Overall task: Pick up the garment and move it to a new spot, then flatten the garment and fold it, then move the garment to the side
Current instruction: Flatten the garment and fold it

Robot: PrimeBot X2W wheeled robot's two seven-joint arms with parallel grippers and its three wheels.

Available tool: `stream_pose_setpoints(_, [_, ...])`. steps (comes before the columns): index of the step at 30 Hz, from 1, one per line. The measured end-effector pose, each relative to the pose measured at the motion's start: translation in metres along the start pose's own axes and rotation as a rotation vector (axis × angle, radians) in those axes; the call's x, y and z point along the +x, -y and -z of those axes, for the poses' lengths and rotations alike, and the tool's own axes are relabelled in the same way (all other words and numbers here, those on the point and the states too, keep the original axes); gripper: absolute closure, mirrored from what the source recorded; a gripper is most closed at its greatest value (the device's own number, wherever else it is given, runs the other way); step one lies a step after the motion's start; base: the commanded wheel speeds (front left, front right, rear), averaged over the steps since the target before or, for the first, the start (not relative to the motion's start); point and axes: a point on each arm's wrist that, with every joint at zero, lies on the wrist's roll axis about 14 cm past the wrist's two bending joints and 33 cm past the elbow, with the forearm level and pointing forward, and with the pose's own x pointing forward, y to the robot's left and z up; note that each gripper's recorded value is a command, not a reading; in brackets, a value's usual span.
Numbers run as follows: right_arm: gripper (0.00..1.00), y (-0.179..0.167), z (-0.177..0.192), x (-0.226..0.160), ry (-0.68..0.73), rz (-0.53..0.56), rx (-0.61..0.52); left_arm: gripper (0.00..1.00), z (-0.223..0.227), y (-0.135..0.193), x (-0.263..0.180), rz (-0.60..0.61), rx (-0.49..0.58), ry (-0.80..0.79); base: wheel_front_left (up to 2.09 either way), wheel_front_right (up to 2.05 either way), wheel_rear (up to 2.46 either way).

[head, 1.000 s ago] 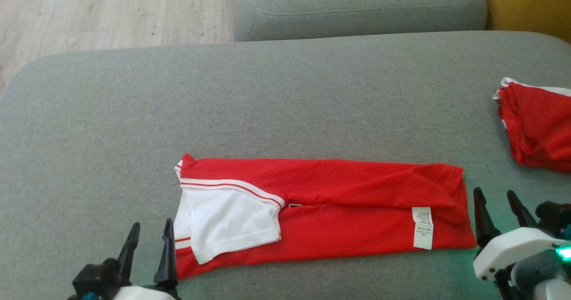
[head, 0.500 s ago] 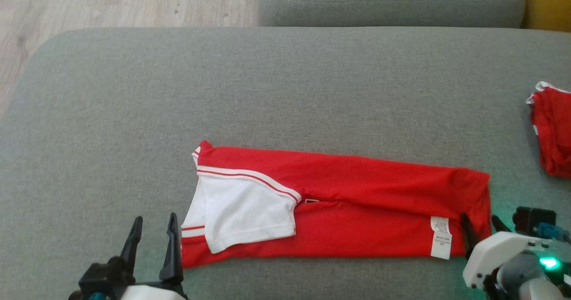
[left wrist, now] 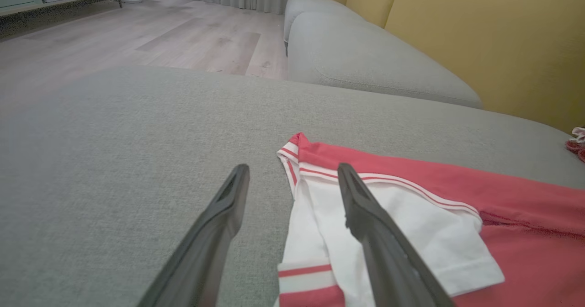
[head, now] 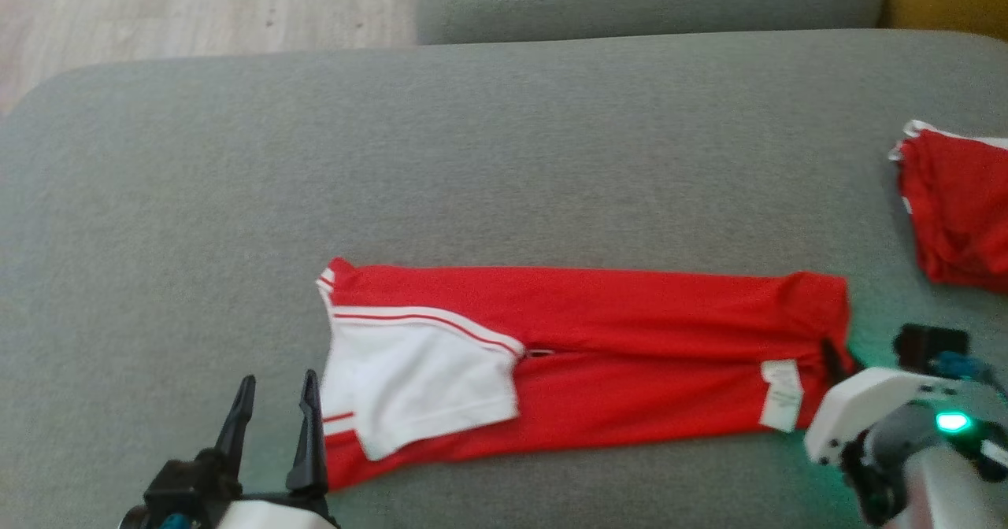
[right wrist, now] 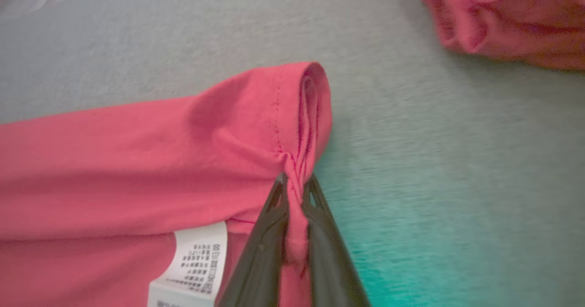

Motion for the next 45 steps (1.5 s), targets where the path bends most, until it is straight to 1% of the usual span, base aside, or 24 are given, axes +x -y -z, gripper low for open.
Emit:
stream_pose_setpoints(3, [1.0, 0.025, -0.016, -0.009, 0.059, 0.068, 0.021, 0.0, -0.001, 0.011, 0.004, 0.04, 0.013, 0.002, 0.0, 0.0, 0.0])
stream_pose_setpoints(9, [1.0, 0.074, -0.056, -0.038, 0.165, 0.192, 0.024, 0.0, -0.001, 0.033, 0.014, 0.111, 0.024, -0.007, 0.0, 0.0, 0.0])
stream_pose_setpoints(12, [1.0, 0.081, -0.06, -0.046, 0.166, 0.21, 0.042, 0.0, 0.0, 0.039, 0.017, 0.131, 0.027, -0.011, 0.0, 0.0, 0.0])
stream_pose_setpoints(16, [1.0, 0.073, -0.06, -0.052, 0.18, 0.174, 0.094, 0.0, 0.002, 0.04, 0.014, 0.132, 0.033, -0.012, 0.0, 0.0, 0.0])
stream_pose_setpoints(18, [1.0, 0.059, -0.059, -0.053, 0.181, 0.123, 0.125, 0.0, 0.0, 0.041, 0.012, 0.135, 0.029, -0.003, 0.0, 0.0, 0.0])
stream_pose_setpoints(20, [1.0, 0.036, -0.064, -0.053, 0.192, 0.055, 0.117, 0.0, -0.002, 0.039, 0.009, 0.126, 0.028, 0.007, 0.0, 0.0, 0.0])
stream_pose_setpoints(25, [1.0, -0.036, -0.088, -0.057, 0.245, -0.163, 0.07, 0.0, -0.009, 0.026, -0.001, 0.082, 0.026, 0.039, 0.0, 0.0, 0.0])
stream_pose_setpoints(27, [1.0, -0.07, -0.09, -0.061, 0.244, -0.265, 0.053, 0.0, -0.013, 0.02, -0.007, 0.06, 0.022, 0.054, 0.0, 0.0, 0.0])
stream_pose_setpoints(30, [1.0, -0.126, -0.086, -0.067, 0.213, -0.438, 0.031, 0.0, -0.016, 0.01, -0.015, 0.026, 0.01, 0.071, 0.0, 0.0, 0.0])
stream_pose_setpoints(31, [1.0, -0.126, -0.086, -0.067, 0.213, -0.438, 0.031, 0.0, -0.016, 0.01, -0.015, 0.026, 0.01, 0.071, 0.0, 0.0, 0.0])
stream_pose_setpoints(33, [1.0, -0.16, -0.077, -0.073, 0.18, -0.543, 0.01, 0.0, -0.018, 0.004, -0.019, 0.004, 0.006, 0.081, 0.0, 0.0, 0.0])
stream_pose_setpoints(36, [1.0, -0.199, -0.06, -0.078, 0.124, -0.66, -0.021, 0.0, -0.02, -0.004, -0.026, -0.027, -0.003, 0.093, 0.0, 0.0, 0.0])
stream_pose_setpoints(40, [1.0, -0.234, -0.044, -0.076, 0.067, -0.755, -0.055, 0.0, -0.018, -0.015, -0.034, -0.067, -0.014, 0.097, 0.0, 0.0, 0.0])
stream_pose_setpoints(45, [1.0, -0.254, -0.027, -0.063, -0.004, -0.794, -0.091, 0.0, -0.014, -0.025, -0.042, -0.108, -0.024, 0.09, 0.0, 0.0, 0.0])
